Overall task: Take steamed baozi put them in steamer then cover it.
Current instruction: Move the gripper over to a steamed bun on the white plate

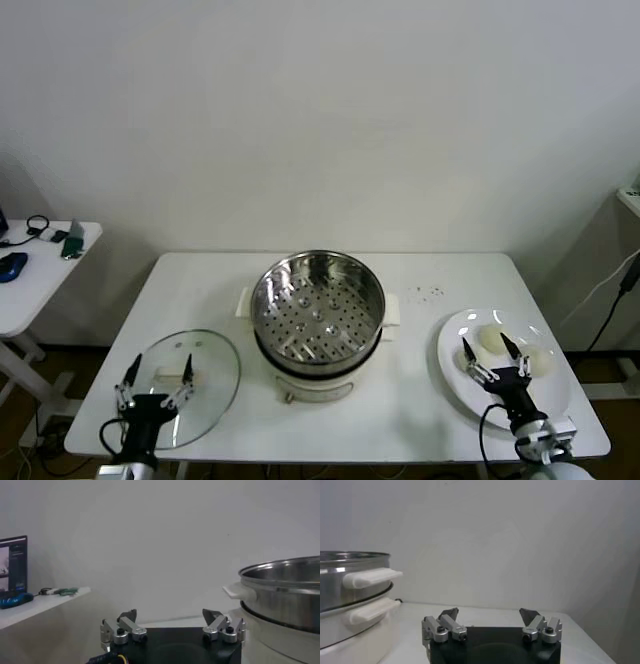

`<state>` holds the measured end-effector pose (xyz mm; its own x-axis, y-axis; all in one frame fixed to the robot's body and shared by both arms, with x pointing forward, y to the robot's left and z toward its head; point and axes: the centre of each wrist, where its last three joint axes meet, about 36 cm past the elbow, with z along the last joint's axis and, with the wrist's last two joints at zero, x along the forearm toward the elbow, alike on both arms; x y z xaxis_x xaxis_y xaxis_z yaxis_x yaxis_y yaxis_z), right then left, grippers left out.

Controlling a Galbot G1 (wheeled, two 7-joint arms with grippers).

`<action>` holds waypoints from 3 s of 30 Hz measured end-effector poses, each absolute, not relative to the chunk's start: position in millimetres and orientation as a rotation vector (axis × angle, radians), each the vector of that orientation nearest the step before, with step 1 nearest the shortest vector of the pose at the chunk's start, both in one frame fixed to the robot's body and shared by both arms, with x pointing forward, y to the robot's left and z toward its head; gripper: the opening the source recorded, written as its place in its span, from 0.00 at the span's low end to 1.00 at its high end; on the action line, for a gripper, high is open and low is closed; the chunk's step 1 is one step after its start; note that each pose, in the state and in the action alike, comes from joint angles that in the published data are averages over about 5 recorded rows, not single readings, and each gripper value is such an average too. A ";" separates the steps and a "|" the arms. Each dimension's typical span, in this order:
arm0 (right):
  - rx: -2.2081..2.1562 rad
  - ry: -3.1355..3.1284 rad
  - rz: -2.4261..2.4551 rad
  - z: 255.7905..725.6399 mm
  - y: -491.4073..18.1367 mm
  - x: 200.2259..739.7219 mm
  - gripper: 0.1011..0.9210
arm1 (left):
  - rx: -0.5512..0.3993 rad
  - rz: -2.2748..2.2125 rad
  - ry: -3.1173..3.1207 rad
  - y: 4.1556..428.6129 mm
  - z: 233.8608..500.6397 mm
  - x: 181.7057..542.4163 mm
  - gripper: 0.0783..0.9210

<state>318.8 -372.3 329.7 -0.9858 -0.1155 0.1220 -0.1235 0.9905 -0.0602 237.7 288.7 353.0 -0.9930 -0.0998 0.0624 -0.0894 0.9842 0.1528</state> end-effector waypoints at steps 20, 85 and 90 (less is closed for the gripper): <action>0.886 -2.451 0.879 442.5 -481.2 429.1 0.88 | 0.102 -0.240 -3.050 280.5 346.8 227.8 0.88; 1.200 -1.253 1.334 449.3 -451.4 642.4 0.78 | 0.167 -0.252 -3.032 290.9 353.5 244.9 0.88; 1.206 -1.257 1.342 452.4 -451.2 644.1 0.77 | 0.167 -0.253 -3.028 291.1 352.9 243.1 0.88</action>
<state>644.1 -451.2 452.4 -0.1101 -0.0041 0.9939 -0.9915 -0.0687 -0.1101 243.1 291.1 352.9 -0.9892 -0.1169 0.0886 -0.1006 0.9803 0.1701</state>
